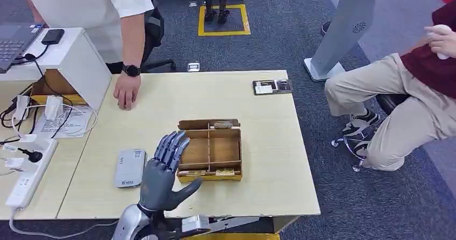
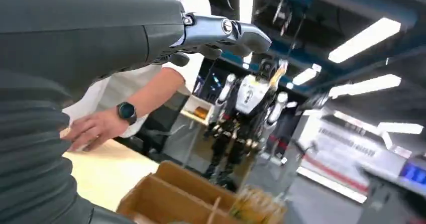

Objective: Pass the card to the sensor for recognition and then transmit it.

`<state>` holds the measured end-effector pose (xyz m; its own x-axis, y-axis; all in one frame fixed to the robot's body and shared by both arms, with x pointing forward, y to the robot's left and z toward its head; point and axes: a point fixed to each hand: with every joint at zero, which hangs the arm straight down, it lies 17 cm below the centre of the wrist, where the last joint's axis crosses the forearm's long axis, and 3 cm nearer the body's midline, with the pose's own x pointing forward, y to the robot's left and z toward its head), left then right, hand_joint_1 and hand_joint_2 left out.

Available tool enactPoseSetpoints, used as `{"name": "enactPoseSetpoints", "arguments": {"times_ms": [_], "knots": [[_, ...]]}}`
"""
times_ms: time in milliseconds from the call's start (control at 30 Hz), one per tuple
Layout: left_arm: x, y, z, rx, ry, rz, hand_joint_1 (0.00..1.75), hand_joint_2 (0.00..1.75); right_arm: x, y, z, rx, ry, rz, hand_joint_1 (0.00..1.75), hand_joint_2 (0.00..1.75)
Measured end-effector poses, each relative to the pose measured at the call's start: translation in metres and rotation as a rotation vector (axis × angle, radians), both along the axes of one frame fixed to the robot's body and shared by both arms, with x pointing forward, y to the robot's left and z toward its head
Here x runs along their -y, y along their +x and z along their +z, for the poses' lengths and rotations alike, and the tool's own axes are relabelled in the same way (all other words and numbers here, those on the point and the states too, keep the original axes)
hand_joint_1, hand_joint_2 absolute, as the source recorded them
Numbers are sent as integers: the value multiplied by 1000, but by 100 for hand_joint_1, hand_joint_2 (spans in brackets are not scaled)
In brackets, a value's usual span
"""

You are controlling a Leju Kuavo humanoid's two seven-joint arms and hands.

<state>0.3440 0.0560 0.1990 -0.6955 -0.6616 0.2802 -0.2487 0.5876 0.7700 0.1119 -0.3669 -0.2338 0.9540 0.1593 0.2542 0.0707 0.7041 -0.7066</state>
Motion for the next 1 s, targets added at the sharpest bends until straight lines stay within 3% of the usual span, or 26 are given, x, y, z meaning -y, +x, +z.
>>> {"name": "enactPoseSetpoints", "arguments": {"times_ms": [467, 1000], "knots": [[16, 35, -39, -96, 275, -29, 0, 175, -1, 1, -1, 2, 5, 4, 0, 175], [29, 44, -57, -139, 381, -68, 0, 175, -4, 3, -1, 7, 14, 14, 0, 175]]}}
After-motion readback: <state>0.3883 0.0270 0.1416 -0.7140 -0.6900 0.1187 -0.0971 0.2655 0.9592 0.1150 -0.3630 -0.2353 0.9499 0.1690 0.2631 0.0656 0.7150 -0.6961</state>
